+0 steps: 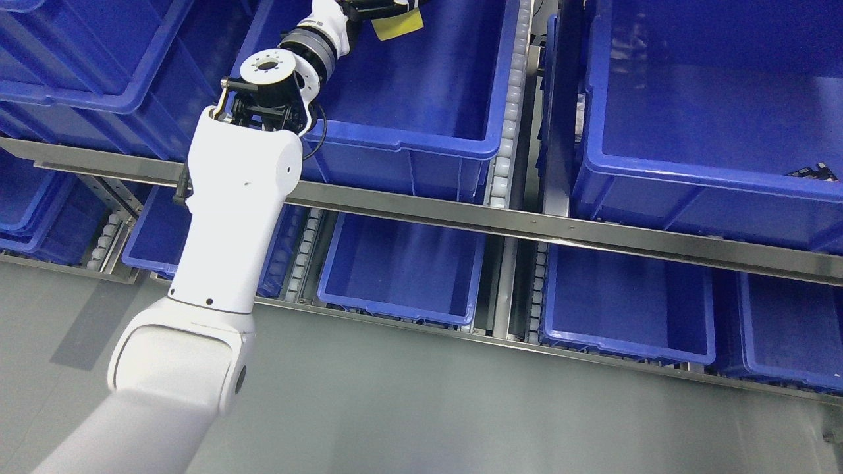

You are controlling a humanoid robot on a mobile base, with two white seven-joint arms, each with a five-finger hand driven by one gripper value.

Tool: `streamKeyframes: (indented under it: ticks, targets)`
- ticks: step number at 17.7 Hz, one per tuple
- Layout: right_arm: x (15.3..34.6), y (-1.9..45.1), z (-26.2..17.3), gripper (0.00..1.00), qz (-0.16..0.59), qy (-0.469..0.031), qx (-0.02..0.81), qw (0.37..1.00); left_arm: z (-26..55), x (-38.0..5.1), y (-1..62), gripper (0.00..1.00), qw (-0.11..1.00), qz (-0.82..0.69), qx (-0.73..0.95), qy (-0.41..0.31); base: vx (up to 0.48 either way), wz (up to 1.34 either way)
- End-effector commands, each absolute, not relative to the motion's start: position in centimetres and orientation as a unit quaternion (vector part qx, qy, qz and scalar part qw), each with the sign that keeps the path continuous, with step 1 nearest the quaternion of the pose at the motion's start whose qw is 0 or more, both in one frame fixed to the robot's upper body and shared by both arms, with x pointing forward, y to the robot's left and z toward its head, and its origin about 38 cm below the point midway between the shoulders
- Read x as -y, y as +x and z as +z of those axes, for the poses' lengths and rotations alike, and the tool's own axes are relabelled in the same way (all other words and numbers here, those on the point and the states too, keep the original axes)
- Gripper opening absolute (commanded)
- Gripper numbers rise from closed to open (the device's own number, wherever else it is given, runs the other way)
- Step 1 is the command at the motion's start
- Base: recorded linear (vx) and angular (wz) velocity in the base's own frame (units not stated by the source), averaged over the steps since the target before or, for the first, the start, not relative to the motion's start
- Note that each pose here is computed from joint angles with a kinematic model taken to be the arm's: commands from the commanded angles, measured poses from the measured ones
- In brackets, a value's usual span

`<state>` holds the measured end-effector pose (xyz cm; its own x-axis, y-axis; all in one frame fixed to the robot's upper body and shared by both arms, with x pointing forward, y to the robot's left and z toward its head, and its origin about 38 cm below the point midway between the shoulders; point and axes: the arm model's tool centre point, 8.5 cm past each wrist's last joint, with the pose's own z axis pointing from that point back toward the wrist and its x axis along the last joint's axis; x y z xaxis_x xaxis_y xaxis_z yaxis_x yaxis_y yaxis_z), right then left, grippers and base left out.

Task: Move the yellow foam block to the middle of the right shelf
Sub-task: 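Open the left hand to release the cube into the bin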

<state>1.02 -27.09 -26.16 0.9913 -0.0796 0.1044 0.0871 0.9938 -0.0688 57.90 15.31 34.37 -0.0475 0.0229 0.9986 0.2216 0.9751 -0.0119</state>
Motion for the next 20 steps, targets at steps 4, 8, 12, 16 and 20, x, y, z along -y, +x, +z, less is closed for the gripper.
streamKeyframes:
  ticks: [4, 8, 12, 16, 20]
  targets:
    - [28.3, 1.7, -26.1, 1.0, -0.041, -0.046, 0.06, 0.996, 34.5, -17.8, 56.8, 0.1, 0.634, -0.019, 0.77, -0.068, 0.0, 0.0]
    - [28.3, 1.7, -26.1, 1.0, -0.041, -0.046, 0.06, 0.996, 34.9, -14.5, 56.5, 1.0, 0.634, -0.097, 0.761, -0.093, 0.0, 0.0]
    - [28.3, 1.7, -26.1, 1.0, -0.041, -0.046, 0.06, 0.996, 35.3, -14.3, 56.5, 1.0, 0.631, -0.1, 0.764, -0.095, 0.0, 0.0]
    - [28.3, 1.7, -26.1, 1.0, -0.041, -0.046, 0.06, 0.996, 36.2, -14.4, 56.5, 1.0, 0.624, -0.099, 0.77, -0.093, 0.0, 0.0]
    - [28.3, 1.7, -26.1, 1.0, -0.041, -0.046, 0.06, 0.996, 36.0, -13.5, 56.5, 1.0, 0.611, -0.173, 0.773, 0.009, 0.0, 0.0]
